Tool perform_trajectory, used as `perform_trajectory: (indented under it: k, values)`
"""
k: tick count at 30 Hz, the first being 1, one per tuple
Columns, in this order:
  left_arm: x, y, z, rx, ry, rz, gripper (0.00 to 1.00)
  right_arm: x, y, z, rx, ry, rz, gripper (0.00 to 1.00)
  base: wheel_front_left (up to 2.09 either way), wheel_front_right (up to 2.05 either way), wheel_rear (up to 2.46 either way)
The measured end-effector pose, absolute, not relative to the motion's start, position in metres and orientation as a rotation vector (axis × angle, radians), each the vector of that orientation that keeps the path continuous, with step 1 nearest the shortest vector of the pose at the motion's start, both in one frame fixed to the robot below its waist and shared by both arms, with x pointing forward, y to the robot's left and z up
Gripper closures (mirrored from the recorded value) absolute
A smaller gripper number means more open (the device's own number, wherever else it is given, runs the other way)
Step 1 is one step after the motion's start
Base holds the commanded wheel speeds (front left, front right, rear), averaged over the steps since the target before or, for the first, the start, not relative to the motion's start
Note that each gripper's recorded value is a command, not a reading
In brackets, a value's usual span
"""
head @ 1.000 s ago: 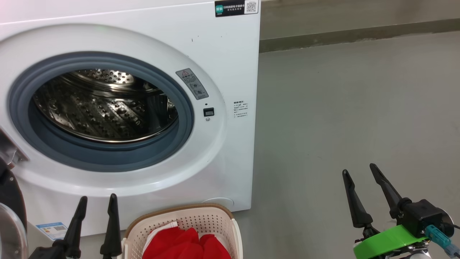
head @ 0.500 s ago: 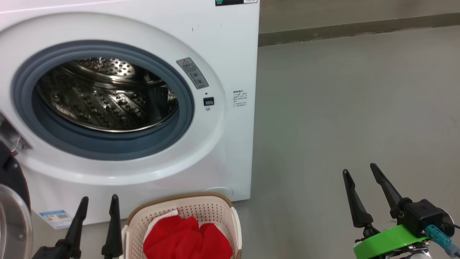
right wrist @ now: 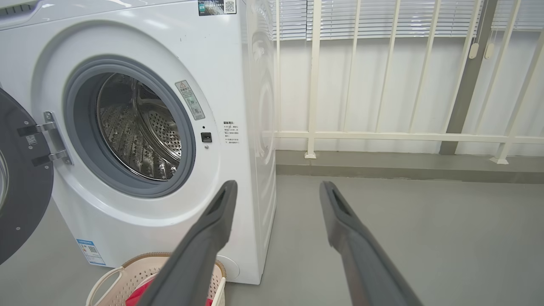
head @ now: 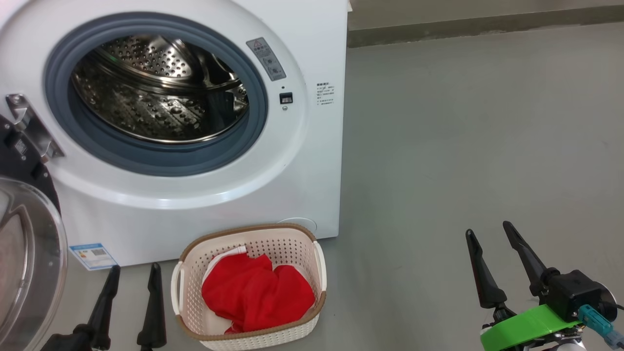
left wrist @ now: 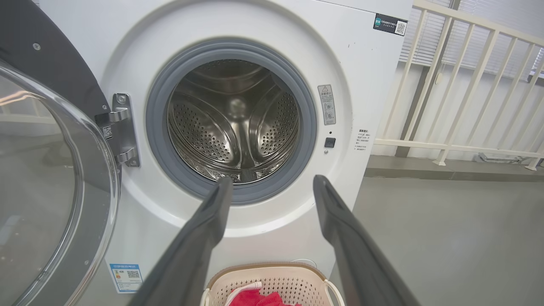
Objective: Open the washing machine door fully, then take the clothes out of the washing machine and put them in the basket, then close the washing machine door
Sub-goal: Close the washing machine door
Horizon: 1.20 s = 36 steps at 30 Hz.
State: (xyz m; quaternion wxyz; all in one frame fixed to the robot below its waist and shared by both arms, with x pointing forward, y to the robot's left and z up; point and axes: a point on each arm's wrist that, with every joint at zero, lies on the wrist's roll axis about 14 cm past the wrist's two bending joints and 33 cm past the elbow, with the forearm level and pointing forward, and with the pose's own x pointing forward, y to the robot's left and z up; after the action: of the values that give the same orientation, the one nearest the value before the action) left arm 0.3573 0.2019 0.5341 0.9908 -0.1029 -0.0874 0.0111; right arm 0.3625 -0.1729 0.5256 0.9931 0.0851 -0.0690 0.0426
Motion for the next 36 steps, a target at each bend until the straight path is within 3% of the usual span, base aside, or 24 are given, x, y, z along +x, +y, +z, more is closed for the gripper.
perform_trajectory:
  k: [18, 36]
  values:
    - [0.348, 0.217, 0.534, -0.212, -0.181, 0.069, 0.00, 0.370, -0.157, 0.525, 0.174, -0.133, 0.132, 0.00, -0.10, 0.10, 0.00]
    - [0.301, 0.273, 0.536, -0.163, -0.205, 0.257, 0.00, 0.388, -0.076, 0.527, 0.193, -0.112, 0.365, 0.00, 0.00, 0.00, 0.00]
